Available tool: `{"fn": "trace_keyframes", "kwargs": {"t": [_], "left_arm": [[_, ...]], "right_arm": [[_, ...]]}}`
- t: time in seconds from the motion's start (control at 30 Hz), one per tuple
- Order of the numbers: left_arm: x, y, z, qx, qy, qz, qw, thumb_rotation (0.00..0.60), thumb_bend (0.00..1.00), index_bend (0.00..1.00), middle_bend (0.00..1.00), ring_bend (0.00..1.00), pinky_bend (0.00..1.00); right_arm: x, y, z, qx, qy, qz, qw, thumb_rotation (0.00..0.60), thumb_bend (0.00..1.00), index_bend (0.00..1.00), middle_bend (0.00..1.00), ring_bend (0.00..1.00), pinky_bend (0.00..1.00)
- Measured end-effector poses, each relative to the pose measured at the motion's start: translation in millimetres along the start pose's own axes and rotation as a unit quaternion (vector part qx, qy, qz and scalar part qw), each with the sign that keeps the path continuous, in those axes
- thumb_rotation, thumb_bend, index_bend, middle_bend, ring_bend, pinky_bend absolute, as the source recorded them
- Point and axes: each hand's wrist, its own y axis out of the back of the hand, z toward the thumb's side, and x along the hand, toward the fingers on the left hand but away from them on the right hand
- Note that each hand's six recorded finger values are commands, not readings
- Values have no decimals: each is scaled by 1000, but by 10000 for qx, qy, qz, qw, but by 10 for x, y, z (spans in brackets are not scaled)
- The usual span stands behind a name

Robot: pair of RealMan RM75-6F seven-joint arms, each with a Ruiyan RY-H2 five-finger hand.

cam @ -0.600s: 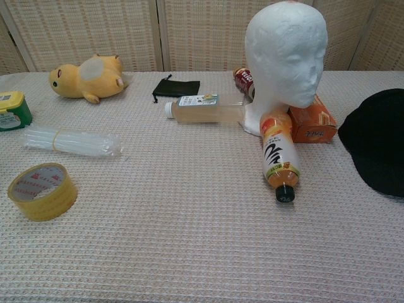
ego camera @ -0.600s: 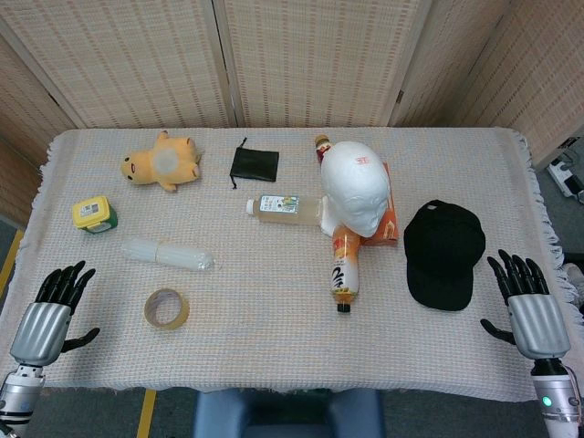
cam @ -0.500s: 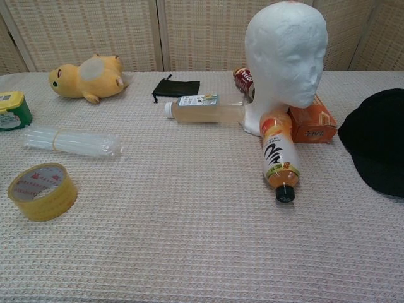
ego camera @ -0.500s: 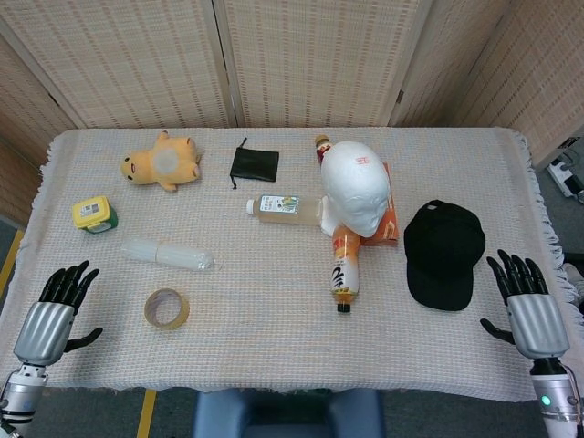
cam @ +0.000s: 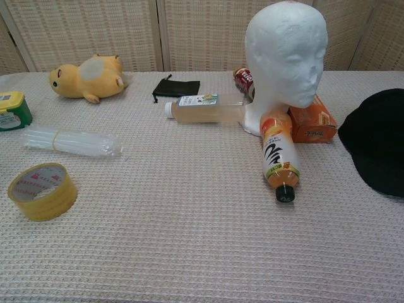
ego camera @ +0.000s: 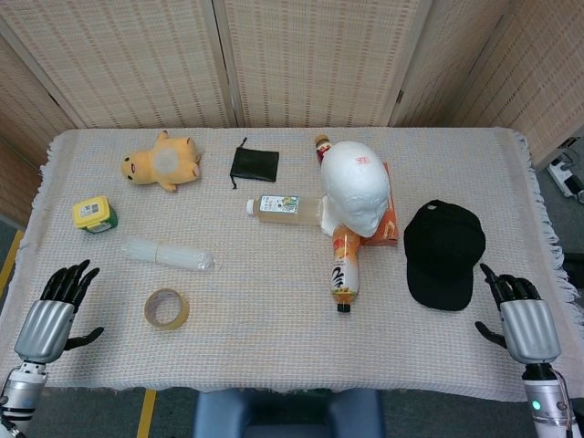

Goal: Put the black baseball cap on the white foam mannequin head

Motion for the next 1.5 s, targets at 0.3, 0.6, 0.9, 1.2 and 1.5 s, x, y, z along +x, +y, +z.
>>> {"fn": "trace_keyframes", "kwargs": {"t": [0.3, 0.6, 0.9, 1.2, 1.5], "left_arm": [[-53, 83, 105, -340, -187, 55, 9992, 600, 167, 7, 0, 0, 150], [-106, 144, 116, -697, -334, 87, 9970, 600, 166, 0, 0, 0, 162], [-162, 236, 83, -941, -395, 149, 9947, 600, 164, 0, 0, 0, 178], [-137, 226, 54, -1026, -320, 104, 9942, 600, 164, 0, 0, 0, 186], [-117, 213, 11, -1084, -188, 90, 9939, 600, 164, 0, 2, 0, 197]], "right_arm": [[124, -433, 9, -126, -133, 80, 9998, 600, 69, 634, 1000, 1000, 1000], [243, -734, -30, -220, -514, 213, 9982, 600, 79, 589, 1000, 1000, 1000], [98, -942, 68, -485, -703, 233, 9961, 600, 100, 428, 1000, 1000, 1000], [-70, -1098, 202, -567, -641, 70, 9963, 600, 187, 459, 1000, 1000, 1000], [-186, -1177, 294, -722, -573, -151, 9956, 600, 208, 485, 1000, 1000, 1000]]}}
